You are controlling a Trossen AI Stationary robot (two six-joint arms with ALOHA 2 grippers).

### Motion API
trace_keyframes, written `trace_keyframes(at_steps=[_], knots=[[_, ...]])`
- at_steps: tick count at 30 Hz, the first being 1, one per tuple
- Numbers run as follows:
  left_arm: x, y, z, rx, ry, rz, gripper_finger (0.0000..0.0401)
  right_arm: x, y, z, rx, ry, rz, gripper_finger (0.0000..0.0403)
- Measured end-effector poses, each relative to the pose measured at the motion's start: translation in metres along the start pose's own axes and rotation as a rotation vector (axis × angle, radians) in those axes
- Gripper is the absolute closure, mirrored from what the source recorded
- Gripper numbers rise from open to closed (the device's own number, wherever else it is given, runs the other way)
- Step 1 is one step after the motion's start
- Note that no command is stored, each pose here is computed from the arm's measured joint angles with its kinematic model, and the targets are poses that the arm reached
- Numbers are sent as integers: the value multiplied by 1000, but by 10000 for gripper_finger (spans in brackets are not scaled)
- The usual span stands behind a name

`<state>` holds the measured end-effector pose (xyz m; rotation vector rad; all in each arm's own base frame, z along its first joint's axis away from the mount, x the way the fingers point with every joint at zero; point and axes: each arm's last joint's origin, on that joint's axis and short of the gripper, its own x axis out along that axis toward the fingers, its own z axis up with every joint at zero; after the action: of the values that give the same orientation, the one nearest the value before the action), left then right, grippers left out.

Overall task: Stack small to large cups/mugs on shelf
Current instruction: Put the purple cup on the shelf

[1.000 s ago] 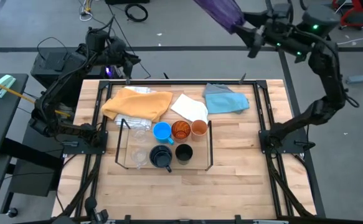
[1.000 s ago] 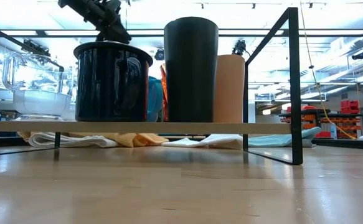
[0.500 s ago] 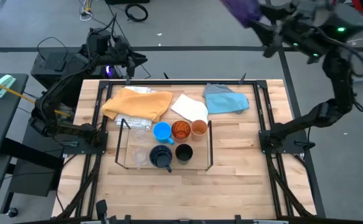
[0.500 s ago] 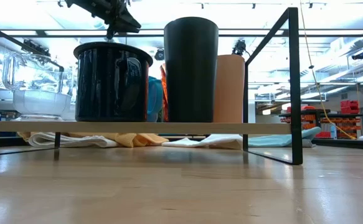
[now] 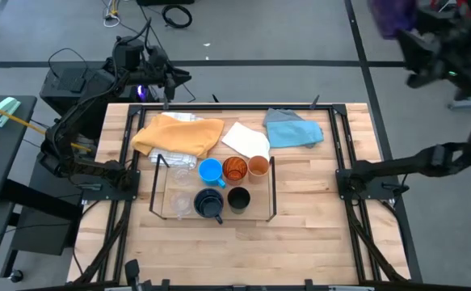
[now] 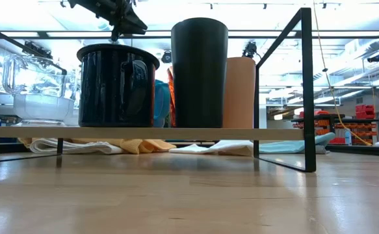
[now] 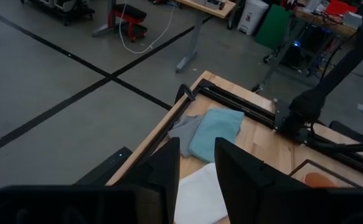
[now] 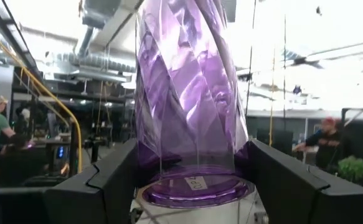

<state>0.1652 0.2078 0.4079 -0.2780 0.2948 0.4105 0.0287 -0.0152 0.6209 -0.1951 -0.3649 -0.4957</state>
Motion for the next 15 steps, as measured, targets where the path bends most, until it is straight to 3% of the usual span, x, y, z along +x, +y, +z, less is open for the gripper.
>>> trace_keyframes(at_steps=[8, 15], knots=[[0, 0, 3, -22, -28, 0, 294, -48, 0, 10, -58, -74, -9, 131], [0, 0, 3, -50, -31, 0, 294, -75, 3, -14, -99, -204, -25, 131]])
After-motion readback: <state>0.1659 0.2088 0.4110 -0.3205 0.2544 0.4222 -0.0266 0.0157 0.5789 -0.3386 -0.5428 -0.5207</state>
